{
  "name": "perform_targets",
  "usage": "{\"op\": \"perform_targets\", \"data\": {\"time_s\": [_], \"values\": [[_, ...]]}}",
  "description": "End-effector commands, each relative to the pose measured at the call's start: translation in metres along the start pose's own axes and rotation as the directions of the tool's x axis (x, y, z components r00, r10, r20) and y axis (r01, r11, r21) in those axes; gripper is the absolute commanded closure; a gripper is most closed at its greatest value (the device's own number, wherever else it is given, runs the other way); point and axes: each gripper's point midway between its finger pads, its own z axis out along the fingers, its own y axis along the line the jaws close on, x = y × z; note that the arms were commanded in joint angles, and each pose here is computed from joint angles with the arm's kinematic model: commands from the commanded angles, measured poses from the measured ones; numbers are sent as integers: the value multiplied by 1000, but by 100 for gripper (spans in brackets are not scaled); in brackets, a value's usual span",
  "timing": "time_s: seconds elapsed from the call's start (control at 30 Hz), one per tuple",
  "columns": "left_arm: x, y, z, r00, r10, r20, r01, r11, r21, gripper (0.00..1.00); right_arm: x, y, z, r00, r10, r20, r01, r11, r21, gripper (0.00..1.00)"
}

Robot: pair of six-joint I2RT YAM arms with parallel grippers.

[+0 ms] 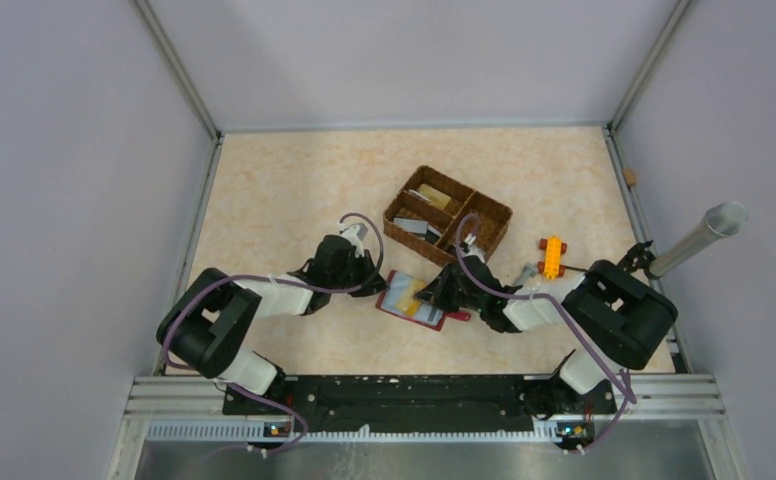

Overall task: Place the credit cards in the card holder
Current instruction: Insert the credit card into the card holder.

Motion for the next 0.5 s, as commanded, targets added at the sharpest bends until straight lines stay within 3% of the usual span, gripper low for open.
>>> {"op": "perform_targets", "data": {"time_s": [0.0, 0.47], "values": [[45, 23, -7, 989, -9, -145, 0, 998, -62, 96, 45, -82, -10, 989, 59, -135, -19, 960, 280, 100], [42, 29, -8, 992, -28, -119, 16, 995, -102, 100, 55, -87, -31, 979, 140, -148, -90, 950, 299, 100]]}}
